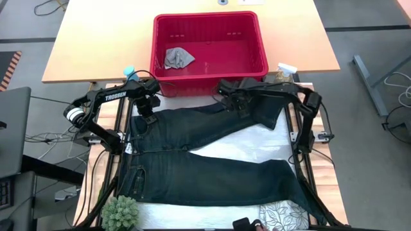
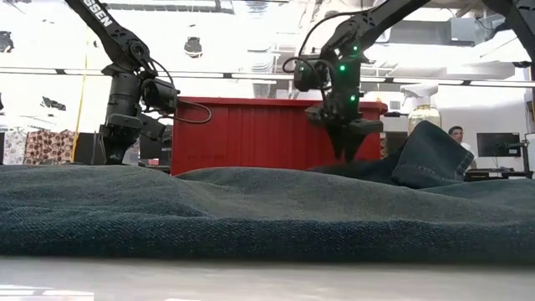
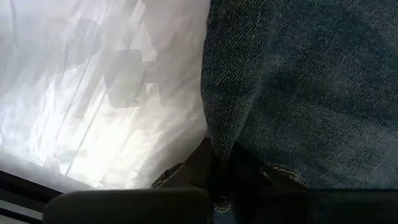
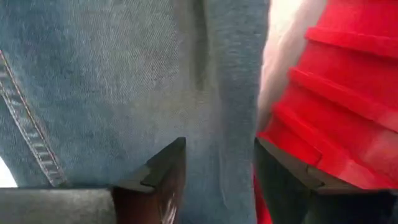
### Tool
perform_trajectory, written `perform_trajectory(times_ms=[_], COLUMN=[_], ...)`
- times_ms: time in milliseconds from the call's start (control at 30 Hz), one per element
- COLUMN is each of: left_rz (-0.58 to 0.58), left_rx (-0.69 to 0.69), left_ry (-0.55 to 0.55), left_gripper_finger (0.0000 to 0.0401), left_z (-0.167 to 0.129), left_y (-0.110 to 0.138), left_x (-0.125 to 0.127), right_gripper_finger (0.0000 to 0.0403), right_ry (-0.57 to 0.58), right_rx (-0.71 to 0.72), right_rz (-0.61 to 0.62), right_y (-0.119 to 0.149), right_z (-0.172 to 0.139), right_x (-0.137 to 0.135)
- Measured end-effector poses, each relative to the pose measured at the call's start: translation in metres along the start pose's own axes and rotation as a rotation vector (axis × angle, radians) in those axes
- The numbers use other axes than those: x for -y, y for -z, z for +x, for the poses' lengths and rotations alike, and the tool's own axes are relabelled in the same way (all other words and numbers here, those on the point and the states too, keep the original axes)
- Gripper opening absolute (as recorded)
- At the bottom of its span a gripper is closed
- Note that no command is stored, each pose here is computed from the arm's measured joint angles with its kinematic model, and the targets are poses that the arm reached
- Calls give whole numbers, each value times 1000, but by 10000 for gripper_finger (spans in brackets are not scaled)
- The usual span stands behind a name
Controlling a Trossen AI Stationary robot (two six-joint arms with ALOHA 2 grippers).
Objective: Fold laundry
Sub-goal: Fold the dark blue pants
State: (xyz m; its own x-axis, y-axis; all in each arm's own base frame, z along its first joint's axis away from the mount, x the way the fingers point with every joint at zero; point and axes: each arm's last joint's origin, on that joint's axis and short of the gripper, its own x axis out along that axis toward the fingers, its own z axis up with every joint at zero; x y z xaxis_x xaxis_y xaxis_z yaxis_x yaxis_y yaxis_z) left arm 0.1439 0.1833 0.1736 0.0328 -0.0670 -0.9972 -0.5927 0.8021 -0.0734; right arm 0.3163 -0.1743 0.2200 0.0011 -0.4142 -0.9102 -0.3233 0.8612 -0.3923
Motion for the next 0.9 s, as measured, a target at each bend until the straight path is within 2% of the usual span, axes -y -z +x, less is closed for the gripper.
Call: perform_trajectory(times_ms=[100,367,500,600,800,900], left_rz=[-1,0,5,9,16,17], left_rx=[1,1,-1,-1,-1,-1], left_ry=[0,0,1,1,-1,-1], left_gripper_finger=[14,14,15,15,15,14], left_z=[0,0,0,0,0,0], left_y=[0,0,0,0,0,0], left_x=[0,0,0,0,0,0], right_gripper_finger=[210,209,202,165,25,18], right_ry=[16,-47,-53,-61,-101,-99], right_rx=[-2,-47,-57,-66,-74,-100], right_rz=[1,9,31,36,36,29], right_y=[5,17,24,27,29,28], right_z=[1,28,32,33,39,43], right_x=[5,16,21,22,21,20])
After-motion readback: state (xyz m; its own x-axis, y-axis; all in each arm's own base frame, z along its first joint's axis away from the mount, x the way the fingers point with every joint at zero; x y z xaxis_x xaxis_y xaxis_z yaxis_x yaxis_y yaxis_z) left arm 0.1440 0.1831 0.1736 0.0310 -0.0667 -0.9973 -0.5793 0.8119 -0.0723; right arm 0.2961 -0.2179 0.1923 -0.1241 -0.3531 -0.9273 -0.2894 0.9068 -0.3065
